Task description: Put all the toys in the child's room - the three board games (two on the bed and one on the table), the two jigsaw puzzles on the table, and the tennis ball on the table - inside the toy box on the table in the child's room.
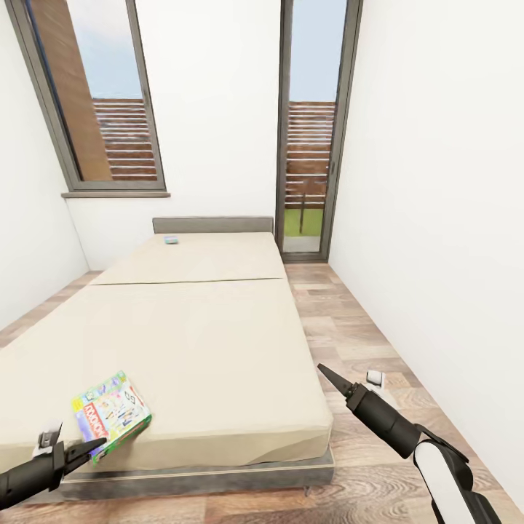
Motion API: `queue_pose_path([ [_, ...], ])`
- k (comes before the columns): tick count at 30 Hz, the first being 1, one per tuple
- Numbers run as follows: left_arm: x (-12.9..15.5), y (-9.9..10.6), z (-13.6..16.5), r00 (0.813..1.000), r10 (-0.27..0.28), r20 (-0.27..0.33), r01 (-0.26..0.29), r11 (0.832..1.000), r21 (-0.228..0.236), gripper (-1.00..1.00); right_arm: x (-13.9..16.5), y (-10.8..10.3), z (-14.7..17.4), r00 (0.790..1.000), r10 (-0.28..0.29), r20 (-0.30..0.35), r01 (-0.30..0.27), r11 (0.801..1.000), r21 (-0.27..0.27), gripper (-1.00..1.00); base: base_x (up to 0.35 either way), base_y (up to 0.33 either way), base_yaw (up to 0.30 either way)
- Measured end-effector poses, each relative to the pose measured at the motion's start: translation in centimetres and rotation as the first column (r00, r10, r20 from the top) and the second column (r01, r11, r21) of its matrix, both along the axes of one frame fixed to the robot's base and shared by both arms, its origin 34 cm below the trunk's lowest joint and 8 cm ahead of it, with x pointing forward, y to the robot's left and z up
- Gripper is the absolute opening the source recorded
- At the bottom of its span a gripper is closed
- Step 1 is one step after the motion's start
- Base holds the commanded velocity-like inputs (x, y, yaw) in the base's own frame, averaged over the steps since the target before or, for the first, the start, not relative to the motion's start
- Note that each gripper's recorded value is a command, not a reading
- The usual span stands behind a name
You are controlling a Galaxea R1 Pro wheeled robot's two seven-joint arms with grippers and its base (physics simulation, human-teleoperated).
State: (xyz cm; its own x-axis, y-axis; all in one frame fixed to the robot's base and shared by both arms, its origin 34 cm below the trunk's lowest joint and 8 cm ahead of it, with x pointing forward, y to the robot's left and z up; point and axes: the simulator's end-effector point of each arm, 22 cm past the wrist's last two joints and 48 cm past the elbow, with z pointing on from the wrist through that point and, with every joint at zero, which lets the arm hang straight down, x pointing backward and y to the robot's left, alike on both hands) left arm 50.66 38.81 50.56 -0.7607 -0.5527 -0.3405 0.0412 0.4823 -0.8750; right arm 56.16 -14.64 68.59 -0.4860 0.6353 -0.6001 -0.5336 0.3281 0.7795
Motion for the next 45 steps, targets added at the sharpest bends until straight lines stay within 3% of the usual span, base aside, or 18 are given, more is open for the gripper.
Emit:
queue_pose_path([
  [13, 0.1, 0.0, 0.3, 1.000, 0.006, 0.000, -0.006, 1.000, -0.019, -1.00, 0.0, 0.0, 0.0, 1.000, 0.000, 0.000, 0.000, 1.000, 0.000, 1.00, 0.000, 0.000, 0.000],
  [16, 0.0, 0.0, 0.1, 1.000, 0.001, -0.001, -0.001, 1.000, -0.004, -1.00, 0.0, 0.0, 0.0, 1.000, 0.000, 0.000, 0.000, 1.000, 0.000, 1.00, 0.000, 0.000, 0.000],
  [34, 1.0, 0.0, 3.9, 1.000, 0.001, 0.000, -0.001, 1.000, -0.004, -1.00, 1.0, 0.0, 3.6, 1.000, 0.001, -0.004, -0.001, 1.000, 0.000, 1.00, 0.000, 0.000, 0.000],
  [45, 1.5, 0.1, 6.1, 1.000, 0.001, -0.002, -0.001, 1.000, -0.001, -1.00, 2.5, -0.2, 4.7, 0.999, -0.017, -0.048, 0.017, 1.000, -0.018, 1.00, 0.000, 0.000, 0.000],
])
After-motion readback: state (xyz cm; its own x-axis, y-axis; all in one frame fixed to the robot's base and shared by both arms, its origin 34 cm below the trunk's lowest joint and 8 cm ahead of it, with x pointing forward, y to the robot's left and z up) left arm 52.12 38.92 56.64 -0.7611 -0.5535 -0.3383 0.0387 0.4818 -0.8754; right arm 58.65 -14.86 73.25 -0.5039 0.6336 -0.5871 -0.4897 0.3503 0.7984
